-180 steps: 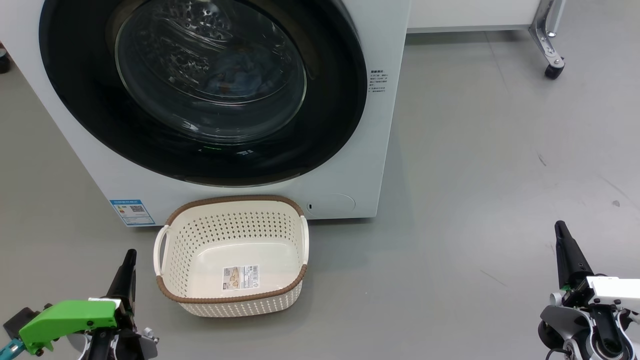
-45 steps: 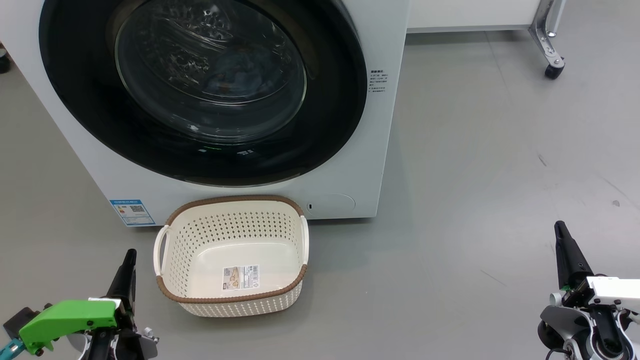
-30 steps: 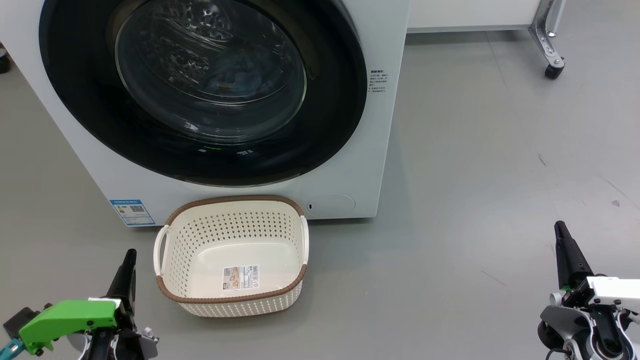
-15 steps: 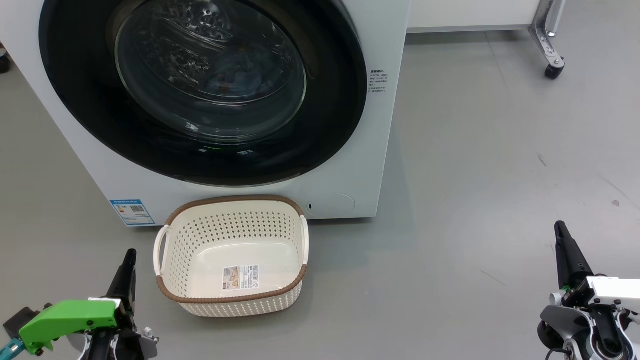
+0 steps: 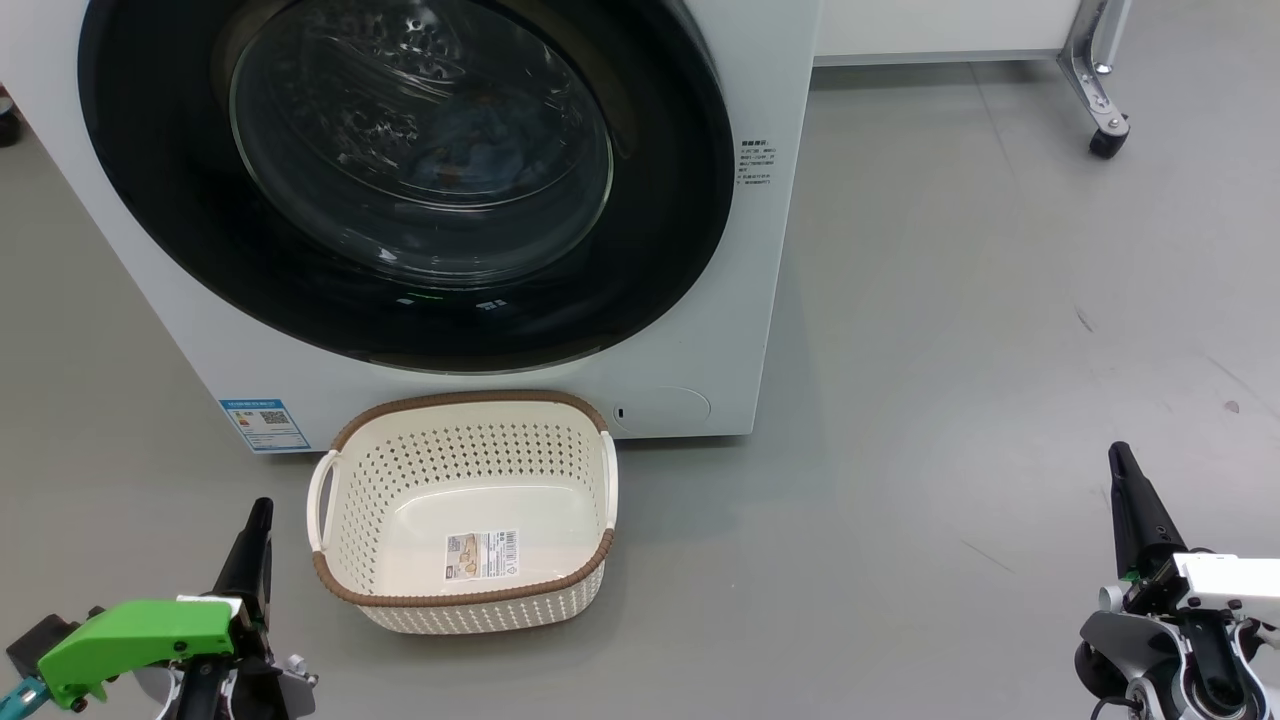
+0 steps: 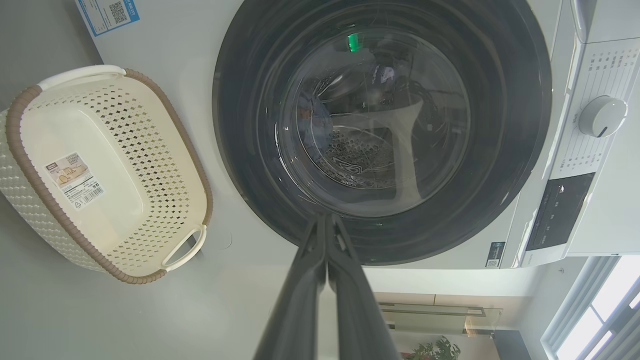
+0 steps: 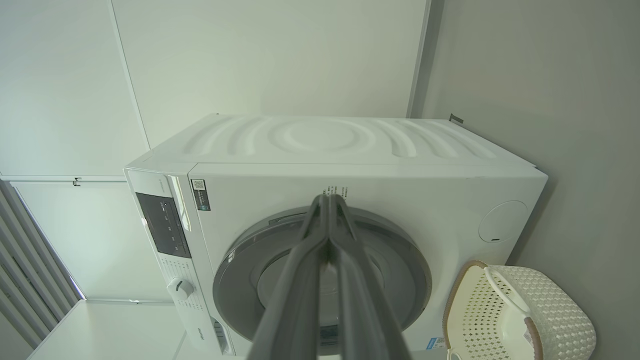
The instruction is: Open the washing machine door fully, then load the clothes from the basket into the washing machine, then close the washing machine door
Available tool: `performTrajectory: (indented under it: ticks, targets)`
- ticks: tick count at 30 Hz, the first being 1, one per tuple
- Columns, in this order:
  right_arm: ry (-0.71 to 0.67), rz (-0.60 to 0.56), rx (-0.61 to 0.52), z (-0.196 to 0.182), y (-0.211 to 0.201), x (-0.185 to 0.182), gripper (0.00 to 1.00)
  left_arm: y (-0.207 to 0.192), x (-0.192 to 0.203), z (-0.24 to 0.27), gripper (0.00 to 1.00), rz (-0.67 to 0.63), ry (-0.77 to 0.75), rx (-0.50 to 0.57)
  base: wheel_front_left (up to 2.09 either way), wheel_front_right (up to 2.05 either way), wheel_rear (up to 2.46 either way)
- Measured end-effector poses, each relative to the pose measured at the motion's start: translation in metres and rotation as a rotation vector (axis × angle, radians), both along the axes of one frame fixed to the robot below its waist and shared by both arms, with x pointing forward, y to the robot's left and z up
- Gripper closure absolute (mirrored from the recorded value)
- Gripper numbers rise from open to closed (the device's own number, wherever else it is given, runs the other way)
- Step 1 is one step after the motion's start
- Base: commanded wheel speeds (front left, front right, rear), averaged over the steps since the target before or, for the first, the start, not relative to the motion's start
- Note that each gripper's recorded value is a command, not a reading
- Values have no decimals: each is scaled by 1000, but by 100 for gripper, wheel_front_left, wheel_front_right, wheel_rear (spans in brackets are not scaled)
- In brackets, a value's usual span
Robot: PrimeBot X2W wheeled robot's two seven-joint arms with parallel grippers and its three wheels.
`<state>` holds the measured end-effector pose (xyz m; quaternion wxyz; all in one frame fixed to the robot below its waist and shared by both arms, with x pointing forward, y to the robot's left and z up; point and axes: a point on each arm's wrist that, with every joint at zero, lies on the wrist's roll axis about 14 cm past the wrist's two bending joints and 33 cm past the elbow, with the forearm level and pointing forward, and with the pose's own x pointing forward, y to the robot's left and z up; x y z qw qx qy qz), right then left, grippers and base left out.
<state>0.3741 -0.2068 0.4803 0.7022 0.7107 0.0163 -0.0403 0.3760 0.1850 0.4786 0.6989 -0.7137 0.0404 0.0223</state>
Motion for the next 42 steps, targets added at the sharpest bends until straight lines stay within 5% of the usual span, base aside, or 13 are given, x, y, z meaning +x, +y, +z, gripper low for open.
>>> performTrajectory:
  ticks: [42]
  targets:
    - [0, 0, 2, 0, 0, 0, 100, 0, 0, 0, 100, 0, 0, 0, 0, 0, 0]
